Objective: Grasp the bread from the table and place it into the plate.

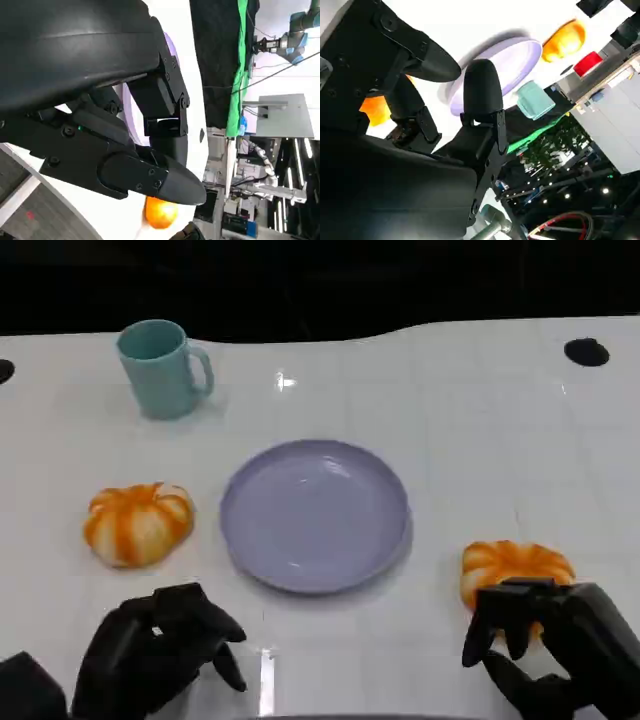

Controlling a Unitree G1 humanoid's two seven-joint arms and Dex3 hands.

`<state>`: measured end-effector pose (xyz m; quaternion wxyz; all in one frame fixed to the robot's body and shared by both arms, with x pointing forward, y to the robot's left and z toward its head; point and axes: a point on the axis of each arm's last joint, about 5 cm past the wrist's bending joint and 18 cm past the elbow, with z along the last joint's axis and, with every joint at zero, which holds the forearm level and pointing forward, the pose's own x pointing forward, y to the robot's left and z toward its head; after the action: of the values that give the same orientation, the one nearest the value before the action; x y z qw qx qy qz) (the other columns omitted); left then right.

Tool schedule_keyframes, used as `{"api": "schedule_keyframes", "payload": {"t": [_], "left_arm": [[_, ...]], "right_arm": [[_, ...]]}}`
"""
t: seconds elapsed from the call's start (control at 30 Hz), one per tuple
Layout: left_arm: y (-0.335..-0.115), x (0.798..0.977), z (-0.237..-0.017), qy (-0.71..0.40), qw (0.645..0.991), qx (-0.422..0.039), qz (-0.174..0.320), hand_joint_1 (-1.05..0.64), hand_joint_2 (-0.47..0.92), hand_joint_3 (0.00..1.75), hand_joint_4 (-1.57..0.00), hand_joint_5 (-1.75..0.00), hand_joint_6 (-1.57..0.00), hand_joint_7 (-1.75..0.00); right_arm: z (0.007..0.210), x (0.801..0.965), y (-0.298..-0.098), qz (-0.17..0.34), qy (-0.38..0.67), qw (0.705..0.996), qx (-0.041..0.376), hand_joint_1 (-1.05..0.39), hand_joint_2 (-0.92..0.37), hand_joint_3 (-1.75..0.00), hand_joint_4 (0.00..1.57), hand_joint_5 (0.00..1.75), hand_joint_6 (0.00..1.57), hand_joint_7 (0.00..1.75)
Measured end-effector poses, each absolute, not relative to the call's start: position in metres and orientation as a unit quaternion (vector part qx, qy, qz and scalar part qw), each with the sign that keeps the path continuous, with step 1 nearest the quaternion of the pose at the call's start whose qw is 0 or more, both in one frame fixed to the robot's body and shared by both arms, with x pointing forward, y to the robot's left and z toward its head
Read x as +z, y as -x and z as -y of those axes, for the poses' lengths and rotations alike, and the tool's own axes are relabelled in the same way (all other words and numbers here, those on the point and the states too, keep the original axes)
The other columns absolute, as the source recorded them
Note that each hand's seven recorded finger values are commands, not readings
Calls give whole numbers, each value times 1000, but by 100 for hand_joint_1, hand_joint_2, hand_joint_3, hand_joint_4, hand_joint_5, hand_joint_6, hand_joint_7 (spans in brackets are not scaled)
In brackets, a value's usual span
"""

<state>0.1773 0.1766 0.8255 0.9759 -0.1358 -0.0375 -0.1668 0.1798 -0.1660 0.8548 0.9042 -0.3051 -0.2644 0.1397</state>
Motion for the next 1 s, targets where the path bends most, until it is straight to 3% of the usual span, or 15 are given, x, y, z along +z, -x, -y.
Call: {"api": "schedule_keyframes", "payload": {"t": [0.7,0.8,0.9,1.0], "left_arm": [[-177,825,-177,136,976,-167,38,-90,92,10,-107,-130,-110,-86],[-178,825,-177,136,976,-167,38,-89,92,10,-107,-130,-110,-86],[-178,825,-177,136,976,-167,38,-90,92,10,-107,-130,-110,-86],[-178,826,-177,136,976,-167,38,-90,92,10,-107,-131,-110,-86]], "right_arm": [[166,855,-180,264,302,905,139,-8,-12,-153,95,168,89,128],[166,855,-180,262,299,907,139,-8,-21,-140,93,157,89,109],[167,856,-180,261,292,910,137,-10,-29,-127,88,126,86,80],[167,857,-181,261,283,913,131,-14,-35,-112,79,116,79,64]]}}
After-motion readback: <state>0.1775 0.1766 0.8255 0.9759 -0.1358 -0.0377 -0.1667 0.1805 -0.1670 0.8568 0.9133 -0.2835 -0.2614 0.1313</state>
